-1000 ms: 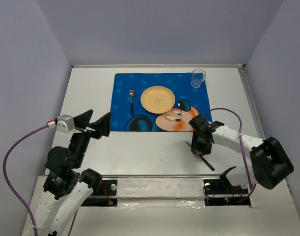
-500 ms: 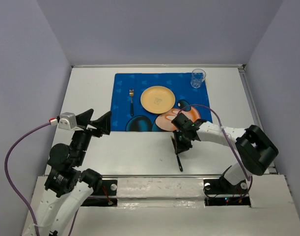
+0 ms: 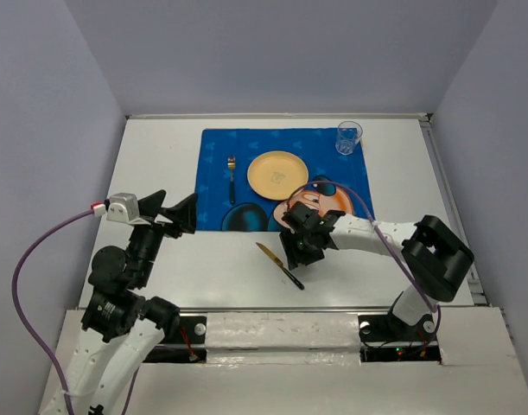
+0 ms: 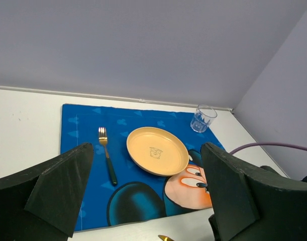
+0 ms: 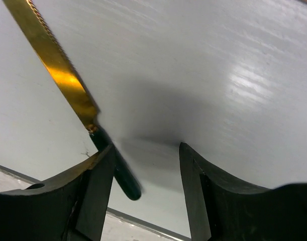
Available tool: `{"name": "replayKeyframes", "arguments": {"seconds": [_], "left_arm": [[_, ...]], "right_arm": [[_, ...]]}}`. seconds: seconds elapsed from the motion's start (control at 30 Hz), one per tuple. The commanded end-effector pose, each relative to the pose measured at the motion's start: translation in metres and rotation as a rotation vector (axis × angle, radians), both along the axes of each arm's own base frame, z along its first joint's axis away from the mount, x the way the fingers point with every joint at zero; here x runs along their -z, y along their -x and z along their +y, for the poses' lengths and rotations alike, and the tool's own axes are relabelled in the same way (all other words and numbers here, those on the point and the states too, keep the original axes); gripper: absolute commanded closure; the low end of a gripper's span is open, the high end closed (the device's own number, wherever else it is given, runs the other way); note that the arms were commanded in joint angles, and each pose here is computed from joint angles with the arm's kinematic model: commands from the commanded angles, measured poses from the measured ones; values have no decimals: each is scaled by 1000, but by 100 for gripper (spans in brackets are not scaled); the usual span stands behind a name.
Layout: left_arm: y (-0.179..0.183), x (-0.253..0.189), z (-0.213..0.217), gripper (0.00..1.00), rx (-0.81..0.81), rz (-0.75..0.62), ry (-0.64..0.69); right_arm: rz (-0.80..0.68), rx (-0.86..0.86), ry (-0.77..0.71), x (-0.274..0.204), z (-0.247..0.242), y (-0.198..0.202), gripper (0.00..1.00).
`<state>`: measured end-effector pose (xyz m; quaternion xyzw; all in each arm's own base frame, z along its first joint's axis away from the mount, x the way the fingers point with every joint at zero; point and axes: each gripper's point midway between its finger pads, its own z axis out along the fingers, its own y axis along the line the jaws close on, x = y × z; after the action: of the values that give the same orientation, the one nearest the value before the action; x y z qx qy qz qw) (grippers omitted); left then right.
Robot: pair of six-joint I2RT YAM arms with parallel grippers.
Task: Set the dinner table for one person
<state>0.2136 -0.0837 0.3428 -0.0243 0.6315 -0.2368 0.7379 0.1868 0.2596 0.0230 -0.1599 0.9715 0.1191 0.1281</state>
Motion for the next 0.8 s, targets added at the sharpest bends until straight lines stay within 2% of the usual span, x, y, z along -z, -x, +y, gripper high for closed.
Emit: {"name": "replayKeyframes", "arguments": {"seconds": [0.0, 0.17, 0.53, 0.6, 0.77], "left_arm": [[-4, -6, -1, 1, -2, -24, -1], [-6, -5, -1, 1, -1, -19, 0], [-11, -1, 0, 1, -11, -3, -4], [-11, -1, 0, 1, -9, -3, -3], [-12, 0, 0, 1, -12, 0, -5]], "right_arm": [[27, -34, 67, 3, -21, 26, 40], [30, -82, 66, 2, -12, 47, 40], [-127, -66, 17, -37, 14, 15, 44], [-142, -100, -5, -43, 25, 20, 44], [-103, -167, 32, -19, 43, 37, 47]]}}
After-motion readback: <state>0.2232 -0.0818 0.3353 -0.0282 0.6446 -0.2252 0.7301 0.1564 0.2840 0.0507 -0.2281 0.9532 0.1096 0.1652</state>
